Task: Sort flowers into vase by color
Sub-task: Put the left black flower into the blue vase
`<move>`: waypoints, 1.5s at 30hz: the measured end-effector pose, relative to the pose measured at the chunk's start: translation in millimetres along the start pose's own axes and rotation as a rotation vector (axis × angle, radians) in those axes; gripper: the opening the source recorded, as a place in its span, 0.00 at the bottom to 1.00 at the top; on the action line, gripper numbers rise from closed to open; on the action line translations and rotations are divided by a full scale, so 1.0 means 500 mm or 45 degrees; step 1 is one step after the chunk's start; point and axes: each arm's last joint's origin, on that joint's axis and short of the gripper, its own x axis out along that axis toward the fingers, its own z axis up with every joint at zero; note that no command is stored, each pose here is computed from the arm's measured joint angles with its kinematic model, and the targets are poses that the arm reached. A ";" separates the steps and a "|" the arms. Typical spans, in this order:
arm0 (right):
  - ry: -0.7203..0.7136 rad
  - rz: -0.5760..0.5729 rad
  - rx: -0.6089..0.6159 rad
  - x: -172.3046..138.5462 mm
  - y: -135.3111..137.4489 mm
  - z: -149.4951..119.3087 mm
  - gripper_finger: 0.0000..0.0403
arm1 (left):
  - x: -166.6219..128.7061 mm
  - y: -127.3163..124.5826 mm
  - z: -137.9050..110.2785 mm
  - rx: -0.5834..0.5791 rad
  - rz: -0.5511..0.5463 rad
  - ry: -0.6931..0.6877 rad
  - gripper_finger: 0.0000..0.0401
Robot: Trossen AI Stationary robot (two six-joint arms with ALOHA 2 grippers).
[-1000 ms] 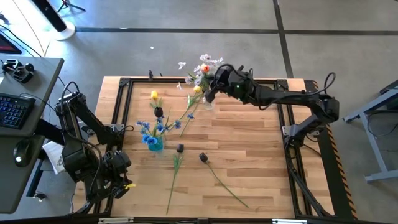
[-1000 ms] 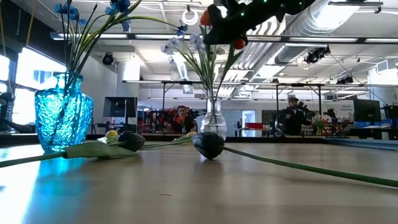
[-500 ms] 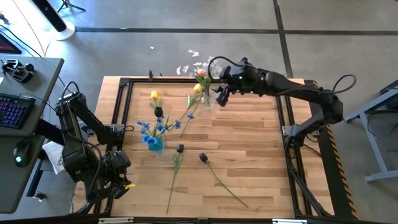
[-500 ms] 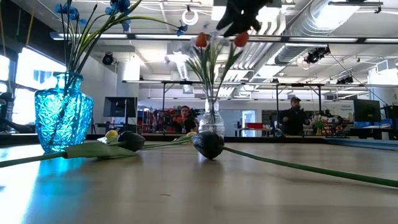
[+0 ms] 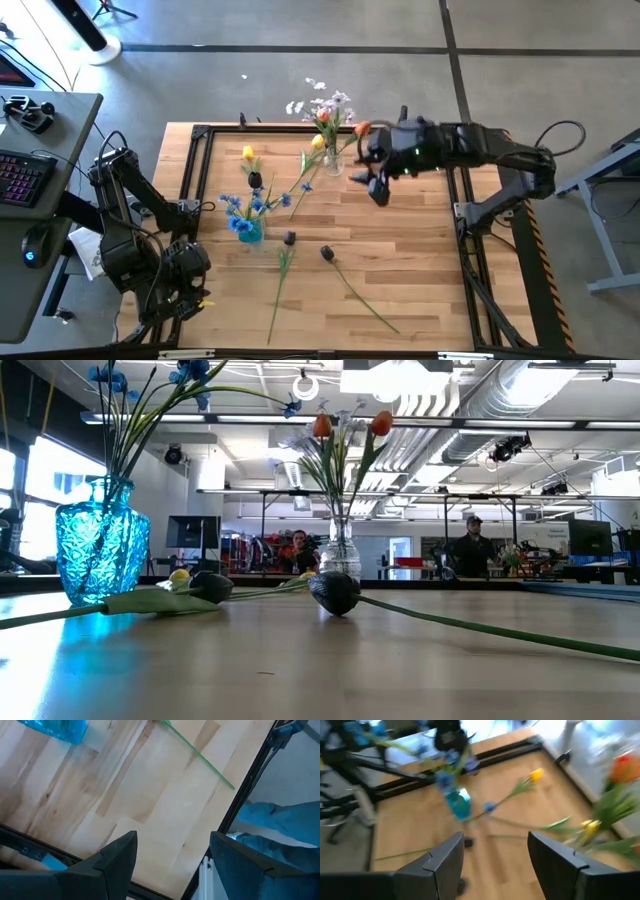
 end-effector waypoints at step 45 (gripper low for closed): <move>0.423 -0.023 0.086 -0.007 0.305 -0.467 0.51 | 0.493 -0.082 0.246 -0.840 0.303 0.229 0.29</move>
